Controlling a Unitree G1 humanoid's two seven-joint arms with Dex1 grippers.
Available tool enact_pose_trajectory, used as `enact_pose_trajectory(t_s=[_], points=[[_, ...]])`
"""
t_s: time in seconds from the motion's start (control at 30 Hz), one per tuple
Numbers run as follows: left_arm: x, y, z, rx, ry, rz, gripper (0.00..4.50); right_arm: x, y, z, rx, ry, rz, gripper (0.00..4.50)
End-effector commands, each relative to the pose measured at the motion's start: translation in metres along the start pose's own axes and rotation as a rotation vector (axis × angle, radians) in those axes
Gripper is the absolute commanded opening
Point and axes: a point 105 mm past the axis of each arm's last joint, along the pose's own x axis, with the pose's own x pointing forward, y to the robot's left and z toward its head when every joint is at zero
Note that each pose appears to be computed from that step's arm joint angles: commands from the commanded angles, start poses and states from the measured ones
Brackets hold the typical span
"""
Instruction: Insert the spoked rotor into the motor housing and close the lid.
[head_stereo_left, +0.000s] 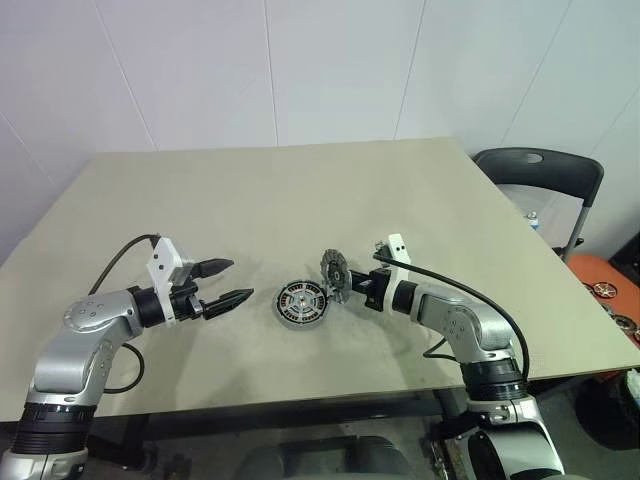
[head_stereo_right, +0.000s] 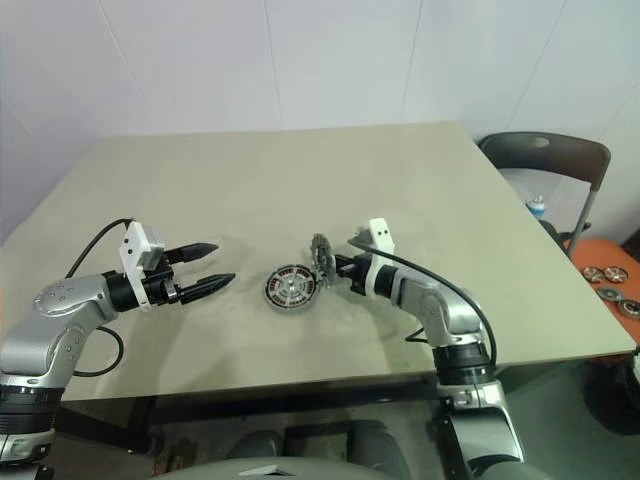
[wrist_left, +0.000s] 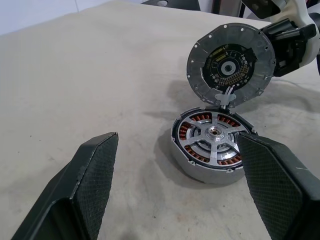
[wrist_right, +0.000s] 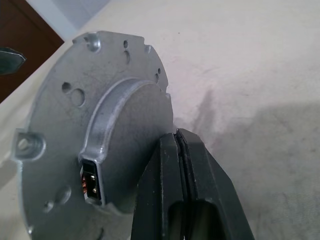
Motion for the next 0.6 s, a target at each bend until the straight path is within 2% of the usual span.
enact_pose_trajectory(t_s=[0.03, 0.13, 0.23, 0.4, 0.6], points=[[0.0, 0.0, 0.012, 0.041, -0.033, 0.001, 4.02, 0.007, 0.054, 0.041, -0.1, -0.037, 0.259, 0.03], [0.0, 0.0, 0.012, 0.041, -0.032, 0.001, 4.02, 0.009, 0.078, 0.05, -0.132, 0.0, 0.37, 0.03], [0.0, -0.001, 0.012, 0.042, -0.032, 0.002, 4.02, 0.012, 0.088, 0.044, -0.186, 0.076, 0.427, 0.03], [-0.001, -0.003, 0.012, 0.041, -0.032, 0.012, 4.02, 0.017, 0.071, 0.037, -0.24, 0.146, 0.385, 0.03], [-0.007, -0.005, 0.008, 0.03, -0.025, 0.026, 4.02, 0.016, 0.06, 0.049, -0.128, 0.098, 0.397, 0.03]])
